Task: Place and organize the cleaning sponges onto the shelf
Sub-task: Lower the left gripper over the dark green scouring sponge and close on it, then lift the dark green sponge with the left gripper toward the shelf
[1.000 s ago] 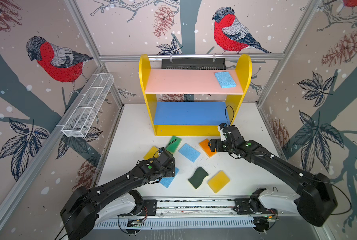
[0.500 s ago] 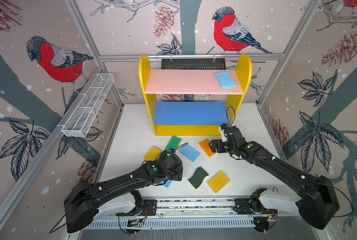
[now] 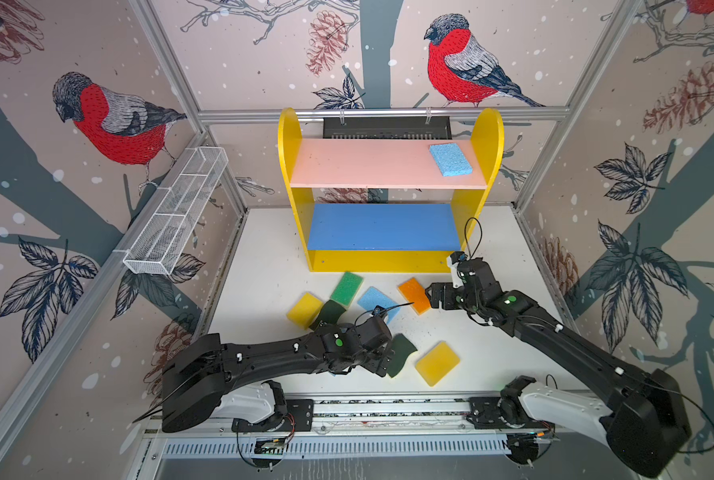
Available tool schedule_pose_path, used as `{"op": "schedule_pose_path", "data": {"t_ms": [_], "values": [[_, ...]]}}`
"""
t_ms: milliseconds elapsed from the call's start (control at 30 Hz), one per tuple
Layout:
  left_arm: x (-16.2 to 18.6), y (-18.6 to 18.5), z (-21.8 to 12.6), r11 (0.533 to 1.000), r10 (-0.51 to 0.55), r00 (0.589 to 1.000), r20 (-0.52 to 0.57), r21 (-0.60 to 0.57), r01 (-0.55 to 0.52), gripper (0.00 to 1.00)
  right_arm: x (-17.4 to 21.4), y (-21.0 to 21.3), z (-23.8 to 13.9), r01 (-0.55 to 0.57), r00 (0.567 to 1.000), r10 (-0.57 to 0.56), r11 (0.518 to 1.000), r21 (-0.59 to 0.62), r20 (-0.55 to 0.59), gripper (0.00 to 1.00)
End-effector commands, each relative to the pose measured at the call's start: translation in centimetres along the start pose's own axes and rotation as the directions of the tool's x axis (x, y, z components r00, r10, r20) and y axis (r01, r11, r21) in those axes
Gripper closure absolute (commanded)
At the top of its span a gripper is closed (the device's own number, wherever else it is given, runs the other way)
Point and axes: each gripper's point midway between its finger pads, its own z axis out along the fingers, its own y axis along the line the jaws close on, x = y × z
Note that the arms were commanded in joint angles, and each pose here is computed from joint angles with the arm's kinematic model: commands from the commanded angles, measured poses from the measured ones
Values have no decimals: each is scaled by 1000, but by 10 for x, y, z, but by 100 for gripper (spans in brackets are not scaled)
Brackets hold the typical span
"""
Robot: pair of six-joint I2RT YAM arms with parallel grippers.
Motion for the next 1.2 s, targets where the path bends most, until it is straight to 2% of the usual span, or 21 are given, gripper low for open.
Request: {"op": "schedule_pose_path", "data": {"t_ms": [0,400,733,1167], "values": [[-6,-21,2,995,54,998,15,87,-55,3,4,-6,-1,-15,1000,15,1000,23,-7,4],[16,-37,21,983,157,985,-77,108,-148,3,6,-10,-5,-30,1000,30,999,32,-5,4],[23,-38,39,975,217,969,-115,69,-210,3,8,-10,-5,-37,999,38,999,33,-10,4],[33,-16,52,957,252,950,-186,-97,-273,14,11,-13,-1,-35,999,35,999,40,-18,4]]}}
